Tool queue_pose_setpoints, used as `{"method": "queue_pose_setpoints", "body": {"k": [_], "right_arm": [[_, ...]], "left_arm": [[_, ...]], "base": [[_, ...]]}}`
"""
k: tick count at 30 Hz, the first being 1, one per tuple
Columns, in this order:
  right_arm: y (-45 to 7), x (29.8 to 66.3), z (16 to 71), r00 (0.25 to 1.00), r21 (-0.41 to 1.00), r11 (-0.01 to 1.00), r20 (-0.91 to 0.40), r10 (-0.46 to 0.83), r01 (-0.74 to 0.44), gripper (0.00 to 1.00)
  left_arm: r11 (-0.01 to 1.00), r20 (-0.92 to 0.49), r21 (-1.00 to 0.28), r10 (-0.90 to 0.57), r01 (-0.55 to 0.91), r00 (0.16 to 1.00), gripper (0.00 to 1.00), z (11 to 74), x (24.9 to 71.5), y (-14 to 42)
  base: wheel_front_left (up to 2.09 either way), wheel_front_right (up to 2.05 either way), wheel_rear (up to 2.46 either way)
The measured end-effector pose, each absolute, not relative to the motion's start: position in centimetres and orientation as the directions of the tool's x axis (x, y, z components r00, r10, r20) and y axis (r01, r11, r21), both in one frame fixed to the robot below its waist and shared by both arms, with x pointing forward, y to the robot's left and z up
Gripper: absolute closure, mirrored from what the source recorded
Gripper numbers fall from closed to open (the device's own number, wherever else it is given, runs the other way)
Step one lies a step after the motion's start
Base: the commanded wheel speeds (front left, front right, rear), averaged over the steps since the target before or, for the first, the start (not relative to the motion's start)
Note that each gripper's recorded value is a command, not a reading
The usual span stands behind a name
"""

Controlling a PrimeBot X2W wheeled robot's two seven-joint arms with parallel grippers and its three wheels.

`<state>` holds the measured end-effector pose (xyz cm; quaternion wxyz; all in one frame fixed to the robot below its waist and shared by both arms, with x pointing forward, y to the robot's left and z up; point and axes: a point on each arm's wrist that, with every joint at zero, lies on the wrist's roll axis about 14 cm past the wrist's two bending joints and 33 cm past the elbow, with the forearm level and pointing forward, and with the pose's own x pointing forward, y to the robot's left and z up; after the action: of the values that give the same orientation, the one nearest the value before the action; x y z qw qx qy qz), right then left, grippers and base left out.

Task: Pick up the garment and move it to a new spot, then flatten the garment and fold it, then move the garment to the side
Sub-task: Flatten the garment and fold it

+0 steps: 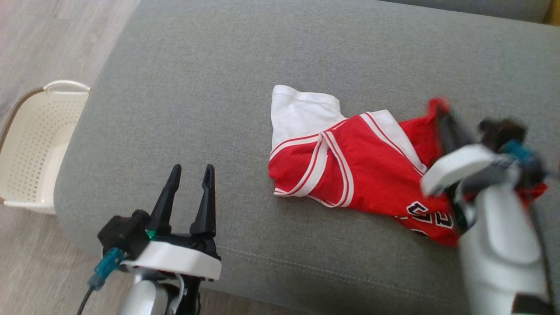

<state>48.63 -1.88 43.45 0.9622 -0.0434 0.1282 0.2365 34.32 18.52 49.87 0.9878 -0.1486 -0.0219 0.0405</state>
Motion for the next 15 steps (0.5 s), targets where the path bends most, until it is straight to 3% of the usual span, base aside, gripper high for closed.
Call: {"method": "queue_pose_setpoints", "body": {"k": [6,10,11,12,15], "right_arm": [[-8.9,55.5,49.6,0.95,-0.113,0.952,-0.165,0.264,-0.284,1.0],[-13.0,57.3,49.7,0.97,-0.158,0.969,-0.184,0.16,-0.19,1.0],[-13.6,57.4,49.2,0.969,-0.171,0.969,-0.202,0.143,-0.178,0.18],[-14.0,57.3,48.6,0.966,-0.176,0.97,-0.223,0.128,-0.169,0.0],[-14.2,56.9,47.8,0.964,-0.185,0.969,-0.24,0.115,-0.162,0.0]], "left_arm": [[0.95,0.028,-0.31,0.058,-0.047,0.998,0.0,49.8,34.4,17.5],[0.947,0.024,-0.316,0.064,-0.053,0.998,0.0,49.7,34.2,17.6],[0.947,0.023,-0.316,0.065,-0.055,0.998,0.0,49.7,34.1,17.6],[0.947,0.023,-0.316,0.067,-0.056,0.998,0.0,49.7,34.1,17.7],[0.947,0.027,-0.316,0.068,-0.056,0.997,0.0,49.8,34.1,17.7]], "base": [[0.0,0.0,0.0],[0.0,0.0,0.0],[0.0,0.0,0.0],[0.0,0.0,0.0],[0.0,0.0,0.0]]}}
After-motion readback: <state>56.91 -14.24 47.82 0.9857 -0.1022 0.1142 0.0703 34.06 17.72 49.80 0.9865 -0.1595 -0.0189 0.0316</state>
